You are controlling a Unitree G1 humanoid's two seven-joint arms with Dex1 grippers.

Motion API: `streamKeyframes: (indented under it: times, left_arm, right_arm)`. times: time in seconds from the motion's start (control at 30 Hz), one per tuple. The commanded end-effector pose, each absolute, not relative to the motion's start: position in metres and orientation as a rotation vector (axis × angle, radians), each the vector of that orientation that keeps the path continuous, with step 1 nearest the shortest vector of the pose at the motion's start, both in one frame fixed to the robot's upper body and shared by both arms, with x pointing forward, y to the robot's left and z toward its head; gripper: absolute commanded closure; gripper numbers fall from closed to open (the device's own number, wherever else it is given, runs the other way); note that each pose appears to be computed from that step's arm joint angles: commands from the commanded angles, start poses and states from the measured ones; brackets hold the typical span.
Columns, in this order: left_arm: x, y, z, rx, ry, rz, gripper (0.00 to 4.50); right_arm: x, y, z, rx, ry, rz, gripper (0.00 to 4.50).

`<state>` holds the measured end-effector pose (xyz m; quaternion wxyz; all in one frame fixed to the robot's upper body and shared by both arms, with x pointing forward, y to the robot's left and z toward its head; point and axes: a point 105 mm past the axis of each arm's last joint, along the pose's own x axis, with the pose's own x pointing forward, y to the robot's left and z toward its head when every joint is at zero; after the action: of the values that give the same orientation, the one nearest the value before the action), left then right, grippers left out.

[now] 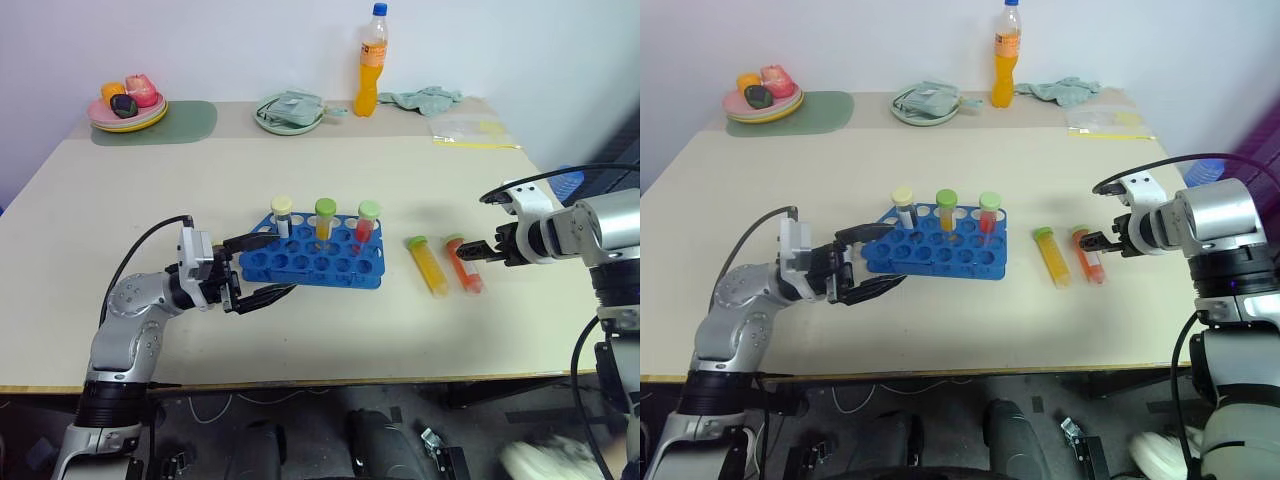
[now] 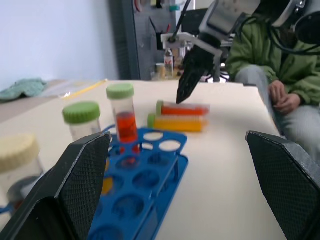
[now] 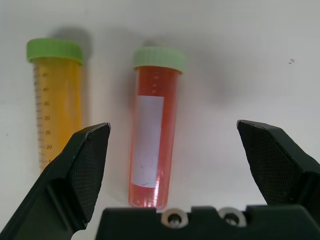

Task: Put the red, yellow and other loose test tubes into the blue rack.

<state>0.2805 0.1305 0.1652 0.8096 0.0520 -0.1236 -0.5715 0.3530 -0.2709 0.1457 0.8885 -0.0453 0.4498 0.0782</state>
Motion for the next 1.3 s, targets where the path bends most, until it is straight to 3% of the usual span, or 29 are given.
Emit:
streamKeyframes:
  times: [0.03, 0.57, 0.67, 0.8, 0.83, 1.07, 1.2, 1.3]
  left_arm:
    - [0.275, 0.121, 0.175, 0.104, -0.299, -1.223, 0.04]
    - [0.273, 0.113, 0.180, 0.072, -0.310, -1.191, 0.04]
    - [0.273, 0.114, 0.178, 0.072, -0.308, -1.191, 0.00]
    - [0.273, 0.115, 0.177, 0.071, -0.308, -1.188, 0.00]
    - [0.273, 0.115, 0.177, 0.072, -0.309, -1.186, 0.00]
    - [0.274, 0.115, 0.178, 0.066, -0.313, -1.187, 0.00]
    - [0.279, 0.117, 0.180, 0.080, -0.315, -1.191, 0.00]
    - [0.284, 0.122, 0.181, 0.084, -0.312, -1.196, 0.00]
  right_arm:
    - [0.353, -0.275, 0.150, -0.086, 0.949, 0.141, 0.00]
    - [0.358, -0.272, 0.131, -0.072, 1.006, 0.113, 0.00]
    - [0.356, -0.269, 0.127, -0.085, 1.018, 0.128, 1.21]
    - [0.355, -0.271, 0.125, -0.107, 1.015, 0.126, 3.34]
    - [0.356, -0.272, 0.125, -0.111, 1.011, 0.127, 3.70]
    - [0.363, -0.270, 0.150, -0.065, 0.867, 0.145, 3.78]
    - [0.369, -0.269, 0.204, -0.009, 0.431, 0.191, 3.78]
    - [0.346, -0.254, 0.229, 0.046, 0.156, 0.274, 3.78]
